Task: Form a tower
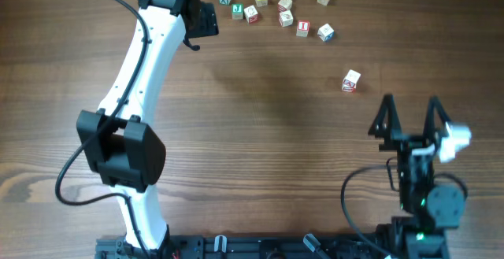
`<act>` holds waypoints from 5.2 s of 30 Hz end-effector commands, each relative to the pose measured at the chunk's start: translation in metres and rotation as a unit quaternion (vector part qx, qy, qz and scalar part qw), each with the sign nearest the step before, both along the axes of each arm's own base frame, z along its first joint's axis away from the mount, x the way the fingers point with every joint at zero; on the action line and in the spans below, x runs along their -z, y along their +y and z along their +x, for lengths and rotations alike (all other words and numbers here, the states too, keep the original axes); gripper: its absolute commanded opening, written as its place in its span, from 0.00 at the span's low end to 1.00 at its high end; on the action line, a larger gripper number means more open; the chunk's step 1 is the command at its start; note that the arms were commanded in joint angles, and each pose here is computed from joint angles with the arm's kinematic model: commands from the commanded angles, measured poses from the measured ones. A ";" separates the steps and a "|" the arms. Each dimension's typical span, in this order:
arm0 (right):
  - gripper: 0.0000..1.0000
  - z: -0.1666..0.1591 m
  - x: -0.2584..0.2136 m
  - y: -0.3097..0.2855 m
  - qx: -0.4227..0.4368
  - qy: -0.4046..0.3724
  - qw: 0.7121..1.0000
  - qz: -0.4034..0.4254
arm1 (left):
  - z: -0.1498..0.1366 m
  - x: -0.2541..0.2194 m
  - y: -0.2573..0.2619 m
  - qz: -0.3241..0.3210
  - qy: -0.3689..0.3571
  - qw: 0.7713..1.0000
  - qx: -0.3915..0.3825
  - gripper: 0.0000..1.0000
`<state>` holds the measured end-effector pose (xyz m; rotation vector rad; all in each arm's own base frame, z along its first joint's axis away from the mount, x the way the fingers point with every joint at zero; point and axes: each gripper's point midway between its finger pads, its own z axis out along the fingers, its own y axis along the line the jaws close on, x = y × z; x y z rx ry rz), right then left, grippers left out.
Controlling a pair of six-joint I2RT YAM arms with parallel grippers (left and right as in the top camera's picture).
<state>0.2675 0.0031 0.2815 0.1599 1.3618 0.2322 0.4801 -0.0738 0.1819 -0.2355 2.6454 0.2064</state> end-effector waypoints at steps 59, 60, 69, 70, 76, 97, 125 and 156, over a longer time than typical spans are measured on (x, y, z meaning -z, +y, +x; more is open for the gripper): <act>0.56 0.318 0.278 0.151 -0.093 0.605 0.782 -0.112 | -0.033 -0.046 0.041 -0.095 -0.011 0.990 -0.099 1.00; 0.51 0.318 0.278 0.151 -0.093 0.606 0.782 -0.112 | -0.033 -0.046 0.041 -0.095 -0.011 0.990 -0.099 1.00; 0.15 0.307 0.178 0.145 -0.100 0.570 0.806 -0.122 | -0.033 -0.046 0.041 -0.095 -0.011 0.990 -0.099 1.00; 0.16 0.299 0.152 0.140 -0.102 0.563 0.810 -0.127 | -0.033 -0.046 0.041 -0.095 -0.011 0.990 -0.099 1.00; 0.15 0.225 0.036 0.096 -0.082 0.565 0.813 -0.117 | -0.033 -0.046 0.041 -0.096 -0.012 0.990 -0.099 1.00; 0.29 0.140 0.147 0.051 -0.002 0.726 0.686 -0.036 | -0.029 -0.048 0.040 -0.098 -0.022 0.990 -0.098 1.00; 0.59 0.179 0.187 0.050 0.028 0.678 0.734 0.000 | -0.029 -0.048 0.040 -0.098 -0.022 0.990 -0.098 1.00; 0.54 0.227 0.286 0.152 -0.026 0.633 0.771 -0.068 | -0.029 -0.048 0.040 -0.098 -0.022 0.990 -0.098 1.00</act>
